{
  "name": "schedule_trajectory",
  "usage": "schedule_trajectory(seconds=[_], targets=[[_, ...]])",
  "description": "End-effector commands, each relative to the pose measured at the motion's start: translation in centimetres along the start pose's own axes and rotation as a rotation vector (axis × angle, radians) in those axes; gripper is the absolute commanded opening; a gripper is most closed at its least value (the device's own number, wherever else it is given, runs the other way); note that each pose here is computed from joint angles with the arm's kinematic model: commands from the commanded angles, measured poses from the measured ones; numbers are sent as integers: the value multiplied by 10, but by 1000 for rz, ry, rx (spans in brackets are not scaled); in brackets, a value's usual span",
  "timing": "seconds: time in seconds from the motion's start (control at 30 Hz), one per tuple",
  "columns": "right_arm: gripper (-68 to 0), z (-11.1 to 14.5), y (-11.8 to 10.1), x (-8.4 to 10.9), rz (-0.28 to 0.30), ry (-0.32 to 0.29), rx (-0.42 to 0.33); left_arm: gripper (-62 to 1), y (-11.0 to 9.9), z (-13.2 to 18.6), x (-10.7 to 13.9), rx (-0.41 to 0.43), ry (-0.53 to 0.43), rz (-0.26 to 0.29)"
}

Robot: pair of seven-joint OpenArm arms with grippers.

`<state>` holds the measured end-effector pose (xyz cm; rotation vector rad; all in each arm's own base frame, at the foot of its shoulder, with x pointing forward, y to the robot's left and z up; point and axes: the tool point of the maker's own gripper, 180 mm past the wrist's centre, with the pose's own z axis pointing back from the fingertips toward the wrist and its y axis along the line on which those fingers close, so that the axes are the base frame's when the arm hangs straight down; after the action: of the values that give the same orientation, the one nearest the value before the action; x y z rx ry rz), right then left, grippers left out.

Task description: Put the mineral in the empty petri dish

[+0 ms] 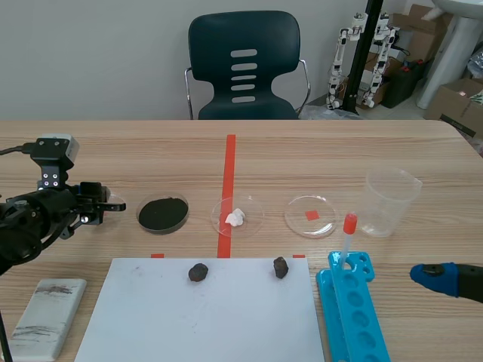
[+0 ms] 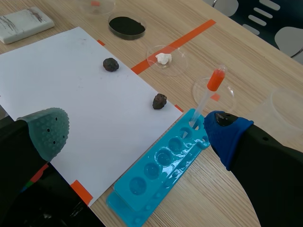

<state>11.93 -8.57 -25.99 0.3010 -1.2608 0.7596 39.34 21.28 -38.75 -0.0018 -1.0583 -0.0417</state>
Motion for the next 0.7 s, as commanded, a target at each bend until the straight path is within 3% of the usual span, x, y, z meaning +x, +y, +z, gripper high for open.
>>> schedule_trajectory(seconds=[0.0, 0.67], targets=[[-84, 0, -4, 6, 5, -23, -10, -511, 4, -2, 18, 6, -47, -4], [-84, 0, -4, 6, 5, -23, -10, -511, 1, -5, 5, -2, -11, -21]])
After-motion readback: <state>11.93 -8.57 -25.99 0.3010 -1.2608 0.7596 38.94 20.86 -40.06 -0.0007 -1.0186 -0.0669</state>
